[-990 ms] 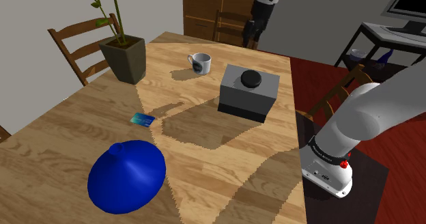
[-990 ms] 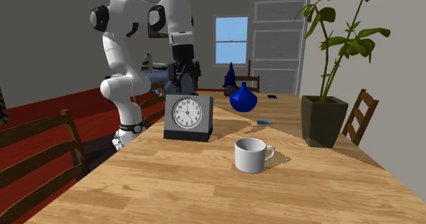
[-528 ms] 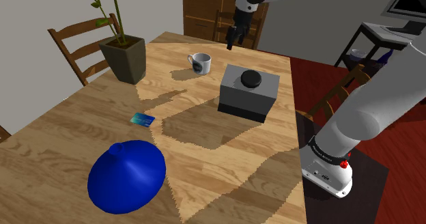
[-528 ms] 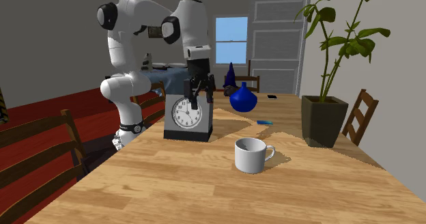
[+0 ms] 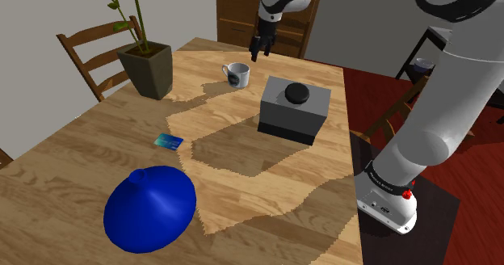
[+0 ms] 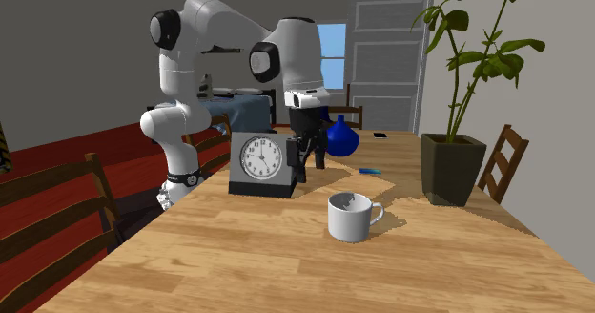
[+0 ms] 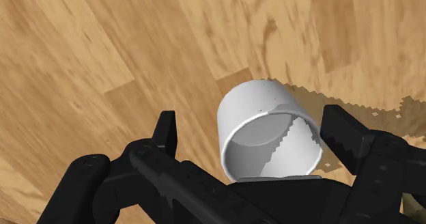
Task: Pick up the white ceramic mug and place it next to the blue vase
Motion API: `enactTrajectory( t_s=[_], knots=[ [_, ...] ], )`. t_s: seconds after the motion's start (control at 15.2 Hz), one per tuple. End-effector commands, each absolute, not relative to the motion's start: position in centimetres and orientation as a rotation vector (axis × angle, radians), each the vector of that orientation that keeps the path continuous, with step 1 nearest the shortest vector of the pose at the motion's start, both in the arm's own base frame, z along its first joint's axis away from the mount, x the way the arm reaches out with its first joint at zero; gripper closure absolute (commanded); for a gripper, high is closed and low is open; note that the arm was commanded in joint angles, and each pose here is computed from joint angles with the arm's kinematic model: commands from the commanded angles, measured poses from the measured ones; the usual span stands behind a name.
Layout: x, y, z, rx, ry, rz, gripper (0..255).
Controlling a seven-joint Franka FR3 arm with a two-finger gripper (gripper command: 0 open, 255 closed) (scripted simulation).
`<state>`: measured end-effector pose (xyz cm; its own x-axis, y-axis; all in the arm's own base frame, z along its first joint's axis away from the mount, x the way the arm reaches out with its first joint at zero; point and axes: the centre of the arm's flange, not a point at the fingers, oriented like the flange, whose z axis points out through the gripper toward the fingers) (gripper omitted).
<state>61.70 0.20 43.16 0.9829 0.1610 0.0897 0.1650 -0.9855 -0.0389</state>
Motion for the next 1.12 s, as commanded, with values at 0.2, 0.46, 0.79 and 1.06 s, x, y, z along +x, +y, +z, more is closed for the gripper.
enactTrajectory(
  t_s=[0.2, 0.46, 0.79, 1.06],
  knots=[
    [67.7, 0.5, 40.0, -3.070, -0.266, -0.127, 0],
    [70.1, 0.6, 38.2, -3.065, -0.270, -0.124, 0],
    [70.3, 0.7, 35.5, -3.065, -0.270, -0.124, 0],
    [70.4, 0.8, 34.7, -3.065, -0.270, -0.124, 0]
  ],
)
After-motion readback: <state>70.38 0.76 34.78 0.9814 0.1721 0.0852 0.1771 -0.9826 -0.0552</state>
